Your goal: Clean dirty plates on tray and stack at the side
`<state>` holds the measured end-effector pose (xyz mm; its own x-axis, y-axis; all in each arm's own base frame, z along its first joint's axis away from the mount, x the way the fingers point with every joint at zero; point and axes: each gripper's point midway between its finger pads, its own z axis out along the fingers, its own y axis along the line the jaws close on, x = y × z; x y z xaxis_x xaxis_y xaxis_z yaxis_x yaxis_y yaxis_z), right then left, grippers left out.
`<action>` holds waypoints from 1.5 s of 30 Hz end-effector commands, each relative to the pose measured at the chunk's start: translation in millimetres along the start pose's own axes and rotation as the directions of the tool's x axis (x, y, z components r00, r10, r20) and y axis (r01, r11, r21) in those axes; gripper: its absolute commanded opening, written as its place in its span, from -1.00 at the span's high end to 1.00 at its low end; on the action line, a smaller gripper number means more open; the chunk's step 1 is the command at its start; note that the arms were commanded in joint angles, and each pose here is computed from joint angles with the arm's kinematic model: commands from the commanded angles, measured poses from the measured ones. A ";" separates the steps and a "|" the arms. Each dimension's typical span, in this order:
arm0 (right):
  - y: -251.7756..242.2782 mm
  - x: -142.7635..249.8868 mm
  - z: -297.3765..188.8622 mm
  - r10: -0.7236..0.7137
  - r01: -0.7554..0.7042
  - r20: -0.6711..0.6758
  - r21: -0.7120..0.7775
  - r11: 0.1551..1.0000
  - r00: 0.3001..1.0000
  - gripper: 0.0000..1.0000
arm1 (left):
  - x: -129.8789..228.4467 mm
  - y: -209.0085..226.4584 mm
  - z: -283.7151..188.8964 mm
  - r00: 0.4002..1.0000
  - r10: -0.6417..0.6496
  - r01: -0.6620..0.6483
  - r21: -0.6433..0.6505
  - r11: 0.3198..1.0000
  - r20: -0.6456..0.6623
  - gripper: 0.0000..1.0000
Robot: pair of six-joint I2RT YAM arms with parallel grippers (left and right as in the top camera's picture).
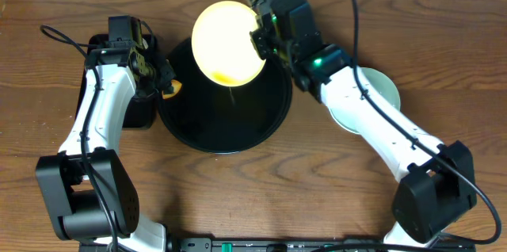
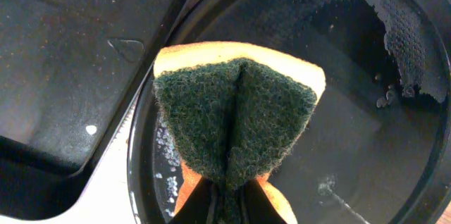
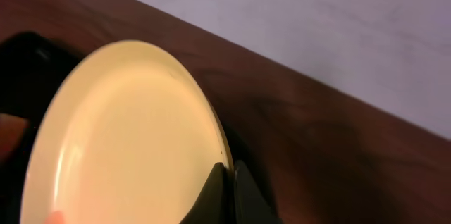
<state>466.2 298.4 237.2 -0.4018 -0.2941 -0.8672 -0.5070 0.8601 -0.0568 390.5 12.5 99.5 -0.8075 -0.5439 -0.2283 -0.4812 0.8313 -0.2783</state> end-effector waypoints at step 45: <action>-22.6 88.3 -8.6 0.286 -0.286 -0.346 0.051 0.957 0.894 -0.11 | -1.1 4.6 2.9 1.000 0.003 -0.003 -0.017 1.000 -0.001 0.84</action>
<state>439.4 245.2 174.9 -0.7148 -0.2220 -0.6632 -0.3409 0.9386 0.0533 390.5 12.5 99.5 -0.8075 -0.5439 -0.2283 -0.4812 0.8313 -0.2783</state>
